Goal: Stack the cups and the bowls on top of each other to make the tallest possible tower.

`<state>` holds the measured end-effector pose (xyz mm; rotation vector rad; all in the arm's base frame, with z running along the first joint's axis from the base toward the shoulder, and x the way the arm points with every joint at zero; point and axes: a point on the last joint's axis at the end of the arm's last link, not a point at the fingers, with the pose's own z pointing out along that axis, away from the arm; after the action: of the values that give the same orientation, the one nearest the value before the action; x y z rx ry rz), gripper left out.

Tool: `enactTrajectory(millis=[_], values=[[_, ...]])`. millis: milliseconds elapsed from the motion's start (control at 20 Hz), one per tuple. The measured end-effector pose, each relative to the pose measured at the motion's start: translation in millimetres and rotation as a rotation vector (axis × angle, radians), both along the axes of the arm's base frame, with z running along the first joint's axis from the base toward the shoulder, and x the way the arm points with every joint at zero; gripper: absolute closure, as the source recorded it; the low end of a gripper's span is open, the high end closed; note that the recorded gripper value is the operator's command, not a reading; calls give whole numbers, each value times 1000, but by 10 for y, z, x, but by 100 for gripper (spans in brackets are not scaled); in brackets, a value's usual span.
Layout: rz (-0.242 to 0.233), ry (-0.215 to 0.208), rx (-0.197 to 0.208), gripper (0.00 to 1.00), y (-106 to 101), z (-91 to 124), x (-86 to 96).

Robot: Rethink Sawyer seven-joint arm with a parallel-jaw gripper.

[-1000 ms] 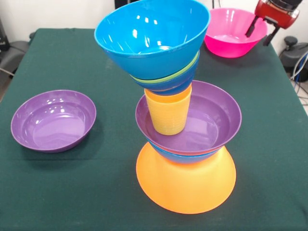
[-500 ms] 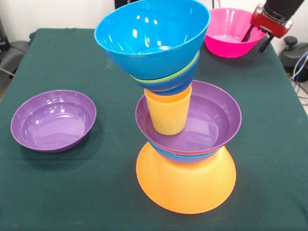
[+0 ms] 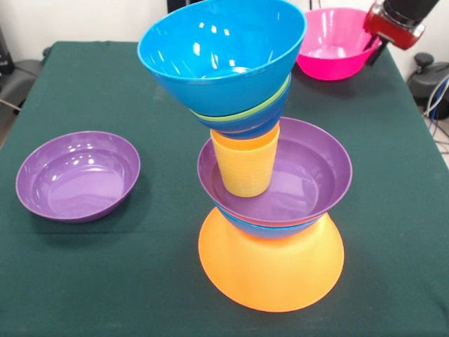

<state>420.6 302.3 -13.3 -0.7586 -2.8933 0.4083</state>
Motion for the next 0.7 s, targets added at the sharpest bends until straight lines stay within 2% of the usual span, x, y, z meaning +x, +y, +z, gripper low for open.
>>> enactTrajectory(millis=[150,300,400,550,700], values=[[-37,48,14,100,-58,202,100],[-74,71,27,100,-135,435,336],[-82,65,29,100,-161,513,461],[-86,39,31,100,-186,685,749],[-76,15,38,100,-146,890,959]])
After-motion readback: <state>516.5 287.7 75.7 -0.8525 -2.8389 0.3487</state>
